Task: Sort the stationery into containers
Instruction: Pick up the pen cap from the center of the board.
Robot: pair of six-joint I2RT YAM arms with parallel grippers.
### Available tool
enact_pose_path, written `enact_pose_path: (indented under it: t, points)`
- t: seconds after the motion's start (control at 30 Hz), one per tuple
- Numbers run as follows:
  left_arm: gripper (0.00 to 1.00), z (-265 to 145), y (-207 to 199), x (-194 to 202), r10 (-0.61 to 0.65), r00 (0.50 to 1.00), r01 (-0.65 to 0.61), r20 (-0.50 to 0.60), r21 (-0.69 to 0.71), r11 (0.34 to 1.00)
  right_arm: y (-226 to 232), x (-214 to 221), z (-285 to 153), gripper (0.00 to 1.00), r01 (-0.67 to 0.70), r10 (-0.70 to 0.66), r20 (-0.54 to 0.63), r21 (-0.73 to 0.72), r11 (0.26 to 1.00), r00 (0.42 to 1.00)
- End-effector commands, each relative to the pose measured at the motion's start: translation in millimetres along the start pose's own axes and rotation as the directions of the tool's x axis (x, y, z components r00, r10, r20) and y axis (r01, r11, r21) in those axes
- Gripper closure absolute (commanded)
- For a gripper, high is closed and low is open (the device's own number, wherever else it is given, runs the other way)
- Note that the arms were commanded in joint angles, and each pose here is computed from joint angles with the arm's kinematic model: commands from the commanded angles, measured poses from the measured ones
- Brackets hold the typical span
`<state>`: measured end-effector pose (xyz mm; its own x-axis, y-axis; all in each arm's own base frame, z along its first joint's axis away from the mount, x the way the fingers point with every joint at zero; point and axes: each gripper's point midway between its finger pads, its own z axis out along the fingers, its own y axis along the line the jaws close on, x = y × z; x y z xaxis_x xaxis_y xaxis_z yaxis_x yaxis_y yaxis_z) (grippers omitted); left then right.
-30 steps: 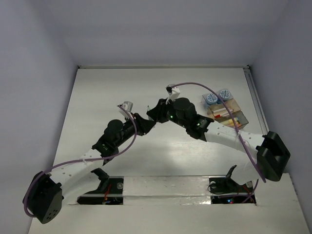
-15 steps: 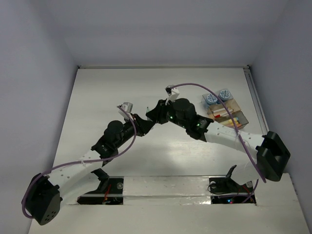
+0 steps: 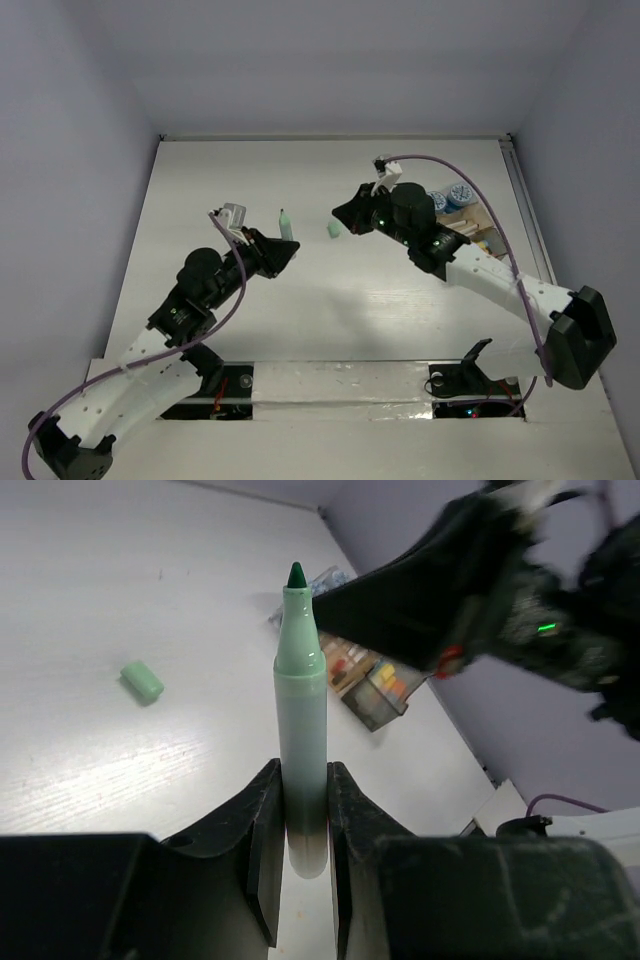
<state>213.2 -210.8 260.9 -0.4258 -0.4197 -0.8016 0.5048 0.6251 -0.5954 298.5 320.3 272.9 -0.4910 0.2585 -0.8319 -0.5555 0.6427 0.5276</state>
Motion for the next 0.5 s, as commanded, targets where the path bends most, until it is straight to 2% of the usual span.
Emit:
enact_pose_path:
  t: [0.0,0.17,0.23,0.3,0.47]
  points:
    - [1.00,-17,-25,-35,0.081,0.996,-0.082,0.042,0.033,0.996,-25,45,19,1.00,0.020,-0.013,-0.171,0.043,0.999,0.985]
    - [1.00,-33,-45,-56,0.204,0.979,-0.204,0.018,0.060,0.977,-47,80,57,1.00,0.030,-0.006,-0.281,0.081,0.996,0.960]
    - [1.00,-36,-46,-60,0.244,0.970,-0.244,-0.005,0.051,0.969,-54,81,70,1.00,0.038,-0.005,-0.283,0.111,0.993,0.959]
    - [1.00,-36,-40,-63,0.295,0.956,-0.294,-0.008,0.023,0.955,-70,100,84,1.00,0.044,0.008,-0.327,0.154,0.987,0.945]
    - [1.00,-35,-21,-55,0.333,0.943,-0.333,-0.019,-0.035,0.942,-96,115,104,1.00,0.083,0.009,-0.362,0.239,0.968,0.932]
